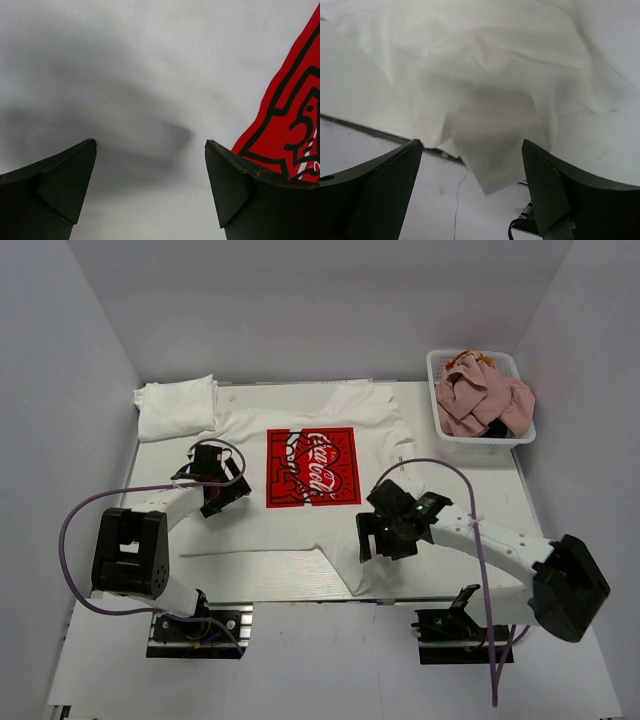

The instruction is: Fold and stack the t-shirts

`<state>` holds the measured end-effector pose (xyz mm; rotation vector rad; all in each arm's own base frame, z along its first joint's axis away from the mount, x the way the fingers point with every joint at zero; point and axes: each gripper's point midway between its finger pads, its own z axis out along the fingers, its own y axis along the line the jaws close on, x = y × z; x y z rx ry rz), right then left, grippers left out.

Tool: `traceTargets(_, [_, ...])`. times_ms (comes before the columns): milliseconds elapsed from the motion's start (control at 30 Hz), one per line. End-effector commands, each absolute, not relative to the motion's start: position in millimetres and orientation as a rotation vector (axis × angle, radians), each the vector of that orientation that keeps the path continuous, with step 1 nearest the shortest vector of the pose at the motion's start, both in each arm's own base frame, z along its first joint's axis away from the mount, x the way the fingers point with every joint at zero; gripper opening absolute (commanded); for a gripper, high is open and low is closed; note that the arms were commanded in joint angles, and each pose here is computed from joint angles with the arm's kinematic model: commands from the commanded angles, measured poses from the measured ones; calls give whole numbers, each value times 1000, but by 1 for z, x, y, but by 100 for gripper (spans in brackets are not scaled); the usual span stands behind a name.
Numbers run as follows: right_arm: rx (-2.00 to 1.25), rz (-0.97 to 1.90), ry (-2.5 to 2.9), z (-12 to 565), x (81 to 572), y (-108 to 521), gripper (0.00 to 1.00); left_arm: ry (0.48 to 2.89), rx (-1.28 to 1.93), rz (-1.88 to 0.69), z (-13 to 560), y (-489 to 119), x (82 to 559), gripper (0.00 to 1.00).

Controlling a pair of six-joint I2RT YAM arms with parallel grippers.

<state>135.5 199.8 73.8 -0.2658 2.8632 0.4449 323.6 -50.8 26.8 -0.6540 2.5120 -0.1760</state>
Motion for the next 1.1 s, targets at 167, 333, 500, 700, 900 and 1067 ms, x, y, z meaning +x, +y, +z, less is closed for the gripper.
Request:
traceTargets(167, [-159, -74, 2958, 44, 113, 142, 0, 2588, -656, -124, 7, -45, 304, 100])
traceTargets(333, [-16, -58, 3081, 50, 63, 113, 0, 2602, -664, -91, 5, -42, 302, 100])
traceTargets(500, [-40, 288, 3102, 54, 44, 137, 30, 2601, -684, -47, 4, -35, 305, 100])
traceTargets(700, [-259, 427, 3018, 66, 58, 158, 90, 2608, -668, -61, 6, -40, 306, 100])
traceTargets(900, [-144, 294, 2716, 95, 135, 172, 90, 2565, -641, -107, 24, -44, 315, 100])
traceTargets(1067, [84, 114, 2516, 110, 200, 164, 90, 2513, -605, -127, 48, -45, 332, 100])
